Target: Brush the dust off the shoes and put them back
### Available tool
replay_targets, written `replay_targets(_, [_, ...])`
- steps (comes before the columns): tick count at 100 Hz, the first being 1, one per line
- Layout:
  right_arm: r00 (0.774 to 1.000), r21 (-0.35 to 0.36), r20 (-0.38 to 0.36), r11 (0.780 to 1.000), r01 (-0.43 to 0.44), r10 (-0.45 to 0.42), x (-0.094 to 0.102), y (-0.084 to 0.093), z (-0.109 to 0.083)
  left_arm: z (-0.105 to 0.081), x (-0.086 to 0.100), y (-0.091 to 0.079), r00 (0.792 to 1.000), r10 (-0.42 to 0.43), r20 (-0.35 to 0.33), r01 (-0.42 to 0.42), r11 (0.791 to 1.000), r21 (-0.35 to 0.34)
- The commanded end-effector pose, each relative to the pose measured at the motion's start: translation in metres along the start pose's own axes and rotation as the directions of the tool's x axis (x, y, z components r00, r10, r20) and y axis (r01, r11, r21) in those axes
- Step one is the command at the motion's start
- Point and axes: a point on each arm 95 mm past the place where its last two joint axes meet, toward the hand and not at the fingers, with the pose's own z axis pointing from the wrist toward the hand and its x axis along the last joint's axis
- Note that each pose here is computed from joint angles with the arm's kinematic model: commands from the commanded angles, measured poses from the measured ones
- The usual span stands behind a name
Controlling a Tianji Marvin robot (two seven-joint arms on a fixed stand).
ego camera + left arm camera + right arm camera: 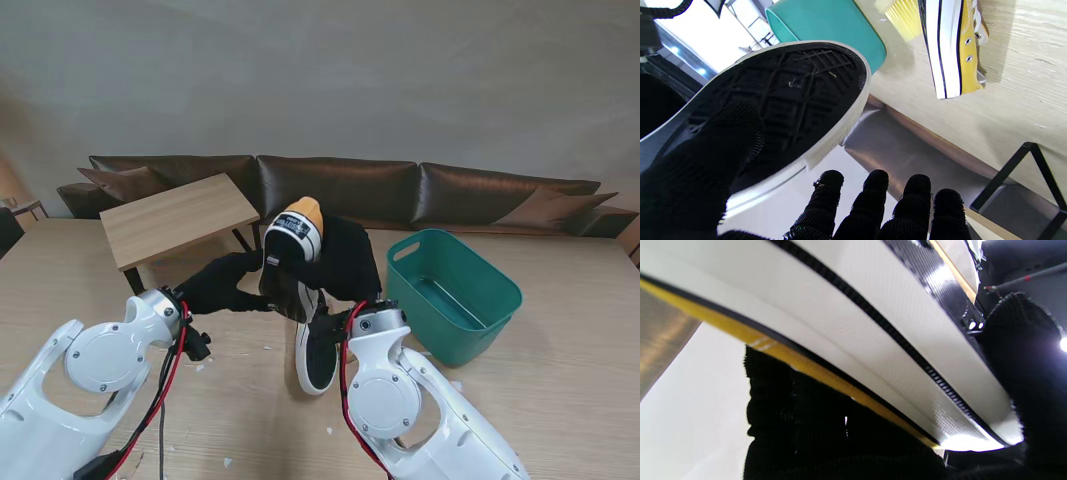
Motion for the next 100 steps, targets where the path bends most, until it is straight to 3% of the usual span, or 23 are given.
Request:
replay_targets(1, [0.999,-0.003,-0.027,0.999,-0.045,0.045,0.011,0.000,0.000,0.005,0.003,0.004,0.999,-0.028,-0.018,0.028,0.999,-0.027])
replay_targets(15, [0.995,-0.010,-0.027,0.996,-0.092,0.092,0.013,0.001,-0.002,0.011,0.009,0.010,0.995,-0.090,-0.052,0.087,0.995,-0.056])
replay_targets(31, [0.988,-0.018,0.009,0.988,-0.153,0.153,0.011,0.002,-0.003,0.014,0.016,0.016,0.989,-0.108,-0.104,0.104,0.994,-0.039])
replay_targets(52, [0.973,-0.042,0.058,0.974,-0.223,0.225,0.008,0.001,-0.003,0.017,0.026,0.026,0.964,-0.198,-0.175,0.196,0.980,-0.031])
replay_targets(76, [0.960,-0.070,0.102,0.964,-0.256,0.262,0.004,0.000,-0.001,0.017,0.033,0.040,0.914,-0.342,-0.217,0.341,0.939,-0.042])
replay_targets(86, [0.956,-0.082,0.120,0.962,-0.260,0.268,0.001,0.000,0.000,0.019,0.037,0.045,0.894,-0.383,-0.231,0.391,0.920,-0.012])
replay_targets(100, [0.953,-0.091,0.153,0.964,-0.250,0.262,-0.006,0.000,0.001,0.020,0.041,0.047,0.882,-0.409,-0.234,0.434,0.899,0.062])
